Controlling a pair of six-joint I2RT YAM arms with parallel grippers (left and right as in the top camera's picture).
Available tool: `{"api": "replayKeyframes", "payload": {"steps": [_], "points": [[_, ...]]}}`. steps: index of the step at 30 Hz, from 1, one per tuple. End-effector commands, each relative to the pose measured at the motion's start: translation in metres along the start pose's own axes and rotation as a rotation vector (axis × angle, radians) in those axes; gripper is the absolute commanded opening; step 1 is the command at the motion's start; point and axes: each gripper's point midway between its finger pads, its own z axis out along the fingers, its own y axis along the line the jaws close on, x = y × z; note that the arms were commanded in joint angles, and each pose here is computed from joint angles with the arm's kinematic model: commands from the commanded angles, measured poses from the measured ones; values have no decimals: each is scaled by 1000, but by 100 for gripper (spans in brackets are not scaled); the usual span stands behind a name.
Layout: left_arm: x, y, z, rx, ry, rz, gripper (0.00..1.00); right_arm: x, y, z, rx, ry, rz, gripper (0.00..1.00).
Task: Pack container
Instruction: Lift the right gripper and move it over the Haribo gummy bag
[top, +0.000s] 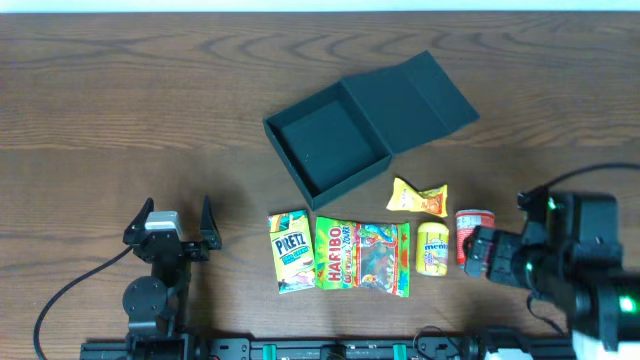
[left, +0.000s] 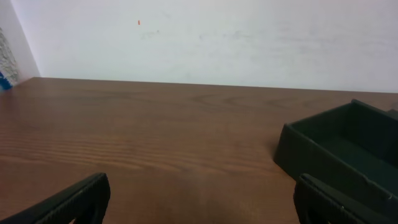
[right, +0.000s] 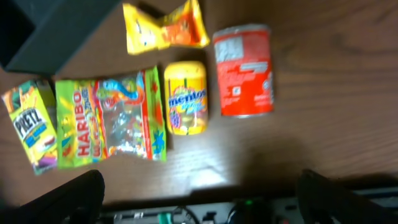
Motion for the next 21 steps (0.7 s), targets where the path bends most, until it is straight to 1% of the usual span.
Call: {"api": "replayKeyframes", "payload": {"steps": [1, 4, 6, 8, 13, 14, 17, 19, 21], "points": [[17, 2, 0, -7, 59, -6, 95, 5, 9, 11, -36, 99, 15, 99], [17, 2, 0, -7, 59, -5, 95, 5, 11, 22, -33, 178, -19, 99], [17, 2, 0, -7, 59, -6, 95, 4, 15, 32, -44, 238, -79, 99], [17, 2, 0, -7, 59, -6, 95, 2, 23, 41, -51, 290, -180, 99], [17, 2, 0, -7, 59, -6, 95, -9, 78, 50, -123, 299, -582, 99], [17, 2, 0, -7, 59, -6, 95, -10, 87, 50, -123, 298, -641, 99], [17, 2, 0, -7, 59, -6, 95, -19, 103, 55, -41, 288, -766, 99], [17, 2, 0, -7, 59, -6, 95, -17, 113, 62, -30, 311, -943, 99], [17, 2, 0, -7, 59, -6, 95, -7, 120, 72, -48, 368, -1135, 99]]}}
